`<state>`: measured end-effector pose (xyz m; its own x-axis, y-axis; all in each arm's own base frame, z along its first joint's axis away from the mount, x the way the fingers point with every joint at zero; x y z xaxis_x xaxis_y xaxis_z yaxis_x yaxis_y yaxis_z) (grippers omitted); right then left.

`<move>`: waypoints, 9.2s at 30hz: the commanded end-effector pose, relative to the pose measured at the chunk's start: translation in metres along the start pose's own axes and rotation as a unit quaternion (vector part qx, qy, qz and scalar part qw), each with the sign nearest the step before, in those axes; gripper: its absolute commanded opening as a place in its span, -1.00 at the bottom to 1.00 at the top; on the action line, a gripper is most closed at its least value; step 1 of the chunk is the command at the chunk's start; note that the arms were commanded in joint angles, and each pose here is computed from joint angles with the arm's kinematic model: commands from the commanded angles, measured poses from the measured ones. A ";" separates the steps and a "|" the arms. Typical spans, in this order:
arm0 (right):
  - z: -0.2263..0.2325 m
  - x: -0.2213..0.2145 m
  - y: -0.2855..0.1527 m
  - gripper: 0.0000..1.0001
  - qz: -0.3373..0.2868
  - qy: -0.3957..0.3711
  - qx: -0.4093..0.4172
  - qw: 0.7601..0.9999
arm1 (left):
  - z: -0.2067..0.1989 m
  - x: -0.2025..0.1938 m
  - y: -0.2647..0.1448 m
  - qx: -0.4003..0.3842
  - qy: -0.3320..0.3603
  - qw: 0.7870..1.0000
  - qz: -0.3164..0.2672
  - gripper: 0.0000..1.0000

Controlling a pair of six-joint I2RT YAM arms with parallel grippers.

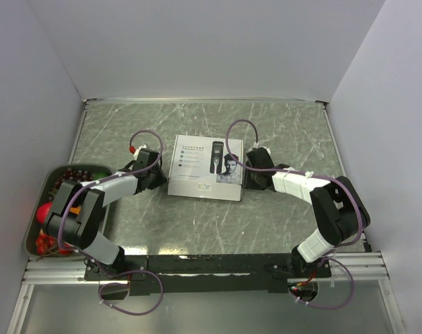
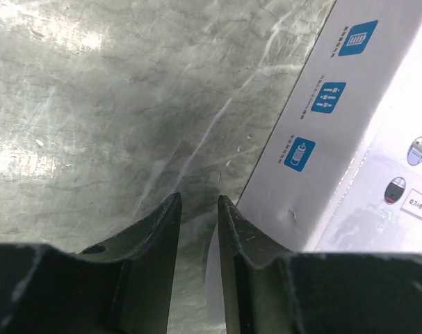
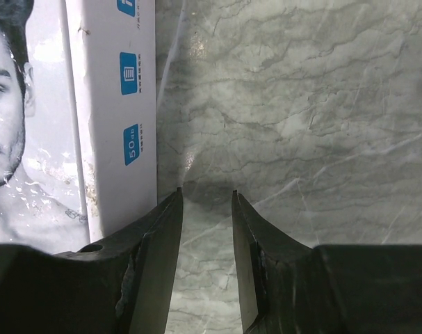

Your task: Sort the hair-cutting tools

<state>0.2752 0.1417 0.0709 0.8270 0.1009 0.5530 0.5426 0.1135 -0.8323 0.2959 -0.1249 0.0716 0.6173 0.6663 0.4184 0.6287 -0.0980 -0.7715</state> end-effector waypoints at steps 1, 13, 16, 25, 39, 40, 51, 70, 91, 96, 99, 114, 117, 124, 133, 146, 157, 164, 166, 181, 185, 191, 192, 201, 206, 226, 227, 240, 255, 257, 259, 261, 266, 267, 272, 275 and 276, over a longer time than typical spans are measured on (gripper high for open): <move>0.005 0.018 -0.004 -0.15 -0.031 -0.010 0.003 0.999 | 0.000 -0.004 0.000 -0.009 0.004 1.000 0.011 -0.33; -0.002 0.030 0.002 -0.15 -0.046 -0.015 -0.033 0.998 | -0.014 0.013 -0.002 -0.004 0.011 1.000 -0.015 -0.33; -0.003 0.034 0.003 -0.15 -0.051 -0.014 -0.033 0.998 | -0.016 0.017 -0.001 0.000 0.013 1.000 -0.023 -0.32; 0.001 0.030 0.007 -0.14 -0.053 -0.020 -0.004 0.998 | -0.024 0.015 0.001 -0.027 0.017 0.999 -0.009 -0.31; -0.001 0.014 0.003 -0.14 -0.029 0.004 0.032 0.999 | -0.016 -0.003 -0.005 -0.058 0.017 0.998 0.030 -0.32; -0.001 0.011 0.003 -0.14 -0.026 0.004 0.033 0.999 | -0.015 -0.003 -0.006 -0.058 0.017 0.998 0.031 -0.32; 0.002 0.005 -0.007 -0.15 -0.031 0.008 0.055 0.998 | -0.008 -0.013 -0.020 -0.079 0.013 0.996 0.049 -0.33; 0.012 -0.006 -0.024 -0.14 -0.017 0.003 0.118 0.993 | -0.016 -0.026 -0.047 -0.143 -0.001 0.985 0.096 -0.33; 0.016 -0.013 -0.031 -0.14 -0.014 0.008 0.133 0.991 | -0.011 -0.028 -0.055 -0.150 -0.008 0.984 0.092 -0.33; 0.008 -0.018 -0.025 -0.14 -0.008 0.013 0.093 0.996 | -0.006 -0.028 -0.052 -0.136 -0.008 0.987 0.083 -0.33; 0.005 -0.020 -0.022 -0.14 -0.004 0.016 0.075 0.997 | -0.002 -0.028 -0.049 -0.126 -0.009 0.989 0.079 -0.33; 0.001 -0.021 -0.016 -0.13 -0.004 0.012 0.057 0.998 | 0.010 -0.025 -0.037 -0.078 -0.009 0.995 0.055 -0.33; 0.000 -0.022 -0.015 -0.13 -0.003 0.013 0.056 0.998 | 0.013 -0.025 -0.034 -0.068 -0.008 0.996 0.052 -0.33; 0.001 -0.019 -0.018 -0.13 -0.003 0.010 0.056 0.998 | 0.014 -0.026 -0.029 -0.061 -0.004 0.997 0.054 -0.33; -0.005 -0.015 -0.042 -0.14 -0.025 0.002 0.033 0.999 | 0.010 -0.018 -0.039 -0.064 -0.009 0.997 0.035 -0.35; 0.015 -0.010 -0.079 -0.14 -0.063 -0.024 0.044 0.997 | -0.008 -0.008 -0.087 -0.106 -0.007 0.994 -0.004 -0.33; 0.022 -0.010 -0.082 -0.14 -0.063 -0.030 0.051 0.996 | -0.017 -0.025 -0.074 -0.109 0.005 0.994 0.019 -0.36; 0.009 -0.006 -0.080 -0.12 -0.069 -0.027 -0.012 0.997 | -0.017 -0.031 -0.068 -0.102 0.011 0.994 0.026 -0.36; 0.005 -0.006 -0.079 -0.12 -0.067 -0.025 -0.031 0.997 | -0.017 -0.031 -0.069 -0.101 0.012 0.995 0.026 -0.36; 0.022 -0.004 -0.046 -0.11 -0.064 -0.013 0.019 0.998 | -0.017 -0.022 -0.079 -0.097 0.015 0.995 0.003 -0.34; 0.027 -0.005 -0.040 -0.10 -0.061 -0.011 0.051 0.997 | -0.018 -0.023 -0.079 -0.098 0.015 0.995 0.005 -0.34; 0.018 -0.011 -0.037 -0.10 -0.053 -0.007 0.035 0.998 | -0.020 -0.022 -0.080 -0.100 0.016 0.995 0.006 -0.34; 0.015 -0.011 -0.038 -0.11 -0.052 -0.007 0.024 0.998 | -0.019 -0.022 -0.079 -0.099 0.017 0.995 0.006 -0.34; 0.011 -0.005 -0.068 -0.11 -0.077 -0.021 0.018 0.997 | -0.017 -0.026 -0.067 -0.095 0.016 0.995 0.008 -0.35; 0.023 -0.008 -0.086 -0.11 -0.081 -0.044 0.025 0.995 | -0.013 -0.030 -0.054 -0.082 0.018 0.996 0.012 -0.35; 0.057 0.008 -0.042 -0.10 -0.083 -0.042 0.023 0.995 | -0.022 -0.025 -0.034 -0.073 0.027 0.997 -0.005 -0.35; 0.057 0.010 -0.037 -0.10 -0.082 -0.043 0.017 0.996 | -0.022 -0.025 -0.033 -0.070 0.029 0.997 -0.004 -0.35; 0.055 0.006 -0.034 -0.10 -0.058 -0.044 0.009 0.997 | -0.044 -0.013 -0.059 -0.094 0.022 0.995 0.003 -0.35; 0.097 -0.021 -0.045 -0.07 -0.038 -0.055 0.078 0.995 | -0.139 0.058 -0.089 -0.153 0.053 0.983 -0.086 -0.12; 0.098 -0.022 -0.043 -0.05 -0.035 -0.052 0.077 0.995 | -0.160 0.075 -0.087 -0.155 0.058 0.980 -0.110 -0.10; 0.101 -0.024 -0.039 -0.04 -0.028 -0.049 0.081 0.995 | -0.179 0.085 -0.071 -0.154 0.069 0.979 -0.114 -0.11; 0.104 -0.025 -0.038 -0.04 -0.029 -0.042 0.087 0.995 | -0.186 0.085 -0.044 -0.137 0.078 0.982 -0.105 -0.11; 0.112 -0.024 -0.039 -0.05 -0.039 -0.037 0.098 0.994 | -0.211 0.118 -0.013 -0.147 0.074 0.980 -0.113 -0.17; 0.113 -0.024 -0.038 -0.05 -0.039 -0.036 0.097 0.994 | -0.210 0.119 0.001 -0.143 0.074 0.981 -0.110 -0.17; 0.121 -0.028 -0.035 -0.07 -0.036 -0.037 0.106 0.993 | -0.217 0.144 0.044 -0.142 0.080 0.981 -0.106 -0.23; 0.125 -0.029 -0.029 -0.09 -0.031 -0.039 0.105 0.993 | -0.220 0.143 0.072 -0.135 0.096 0.981 -0.097 -0.21; 0.127 -0.030 -0.026 -0.09 -0.027 -0.041 0.106 0.993 | -0.221 0.142 0.077 -0.136 0.097 0.982 -0.093 -0.21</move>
<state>0.2135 0.2494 0.0847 0.7789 0.1857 0.5990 0.5320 0.3101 -0.7879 0.5206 -0.1885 0.1833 0.5137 0.5859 0.6267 0.8283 -0.1484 -0.5402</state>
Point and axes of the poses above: each gripper's point midway between its finger pads, its own y axis out along the fingers, its own z axis along the line the jaws close on, x = y × z, the point moved 6 cm from there along -y, back along the fingers, and after that the axes turned 13 degrees about -y, right-handed, at the moved point
